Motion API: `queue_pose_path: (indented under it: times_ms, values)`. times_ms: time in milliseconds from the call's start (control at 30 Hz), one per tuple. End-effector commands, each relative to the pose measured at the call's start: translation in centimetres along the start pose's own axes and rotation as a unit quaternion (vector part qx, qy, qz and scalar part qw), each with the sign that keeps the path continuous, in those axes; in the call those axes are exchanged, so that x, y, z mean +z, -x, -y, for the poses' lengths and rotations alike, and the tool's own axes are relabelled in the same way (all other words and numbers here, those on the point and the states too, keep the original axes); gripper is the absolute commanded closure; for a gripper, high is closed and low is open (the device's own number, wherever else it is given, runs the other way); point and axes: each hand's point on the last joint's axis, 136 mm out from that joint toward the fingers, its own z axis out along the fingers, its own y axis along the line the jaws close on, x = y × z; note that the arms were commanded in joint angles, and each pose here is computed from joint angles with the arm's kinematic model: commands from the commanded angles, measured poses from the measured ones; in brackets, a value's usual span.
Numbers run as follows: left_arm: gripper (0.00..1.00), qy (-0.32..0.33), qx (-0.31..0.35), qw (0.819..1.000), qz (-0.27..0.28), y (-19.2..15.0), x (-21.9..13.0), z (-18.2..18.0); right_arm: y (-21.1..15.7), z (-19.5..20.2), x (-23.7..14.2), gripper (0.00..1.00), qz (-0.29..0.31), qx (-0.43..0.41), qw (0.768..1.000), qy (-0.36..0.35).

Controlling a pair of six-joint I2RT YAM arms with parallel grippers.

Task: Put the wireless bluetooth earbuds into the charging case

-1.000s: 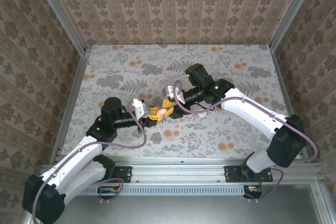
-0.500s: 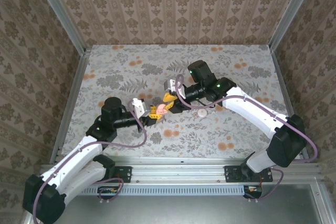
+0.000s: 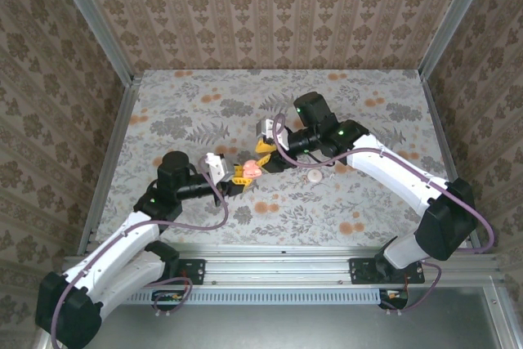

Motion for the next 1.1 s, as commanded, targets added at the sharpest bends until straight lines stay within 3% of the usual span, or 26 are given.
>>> queue_pose_path:
  times_ms: [0, 333, 467, 733, 1067]
  values:
    - [0.87, 0.020, 0.005, 1.000, 0.015, 0.8, -0.3, -0.8, 2.1, 1.0, -1.9, 0.55, 0.026, -0.003, 0.999, -0.035]
    - [0.89, 0.141, -0.076, 0.987, 0.004, -1.5, -1.8, -5.6, 1.4, 1.9, -3.1, 0.53, 0.009, 0.039, 0.996, -0.081]
    - [0.90, 0.210, -0.115, 0.971, -0.015, -3.1, -3.2, -8.2, -0.5, 1.3, -2.7, 0.53, -0.024, 0.012, 0.997, -0.075]
    - [0.90, 0.307, -0.189, 0.932, -0.039, -6.1, -5.7, -11.0, -6.4, -1.2, 0.9, 0.57, -0.149, -0.055, 0.987, 0.015]
    - [0.90, 0.396, -0.255, 0.881, -0.044, -8.4, -10.1, -12.7, -12.0, -0.9, 6.5, 0.57, -0.302, -0.146, 0.940, 0.068]
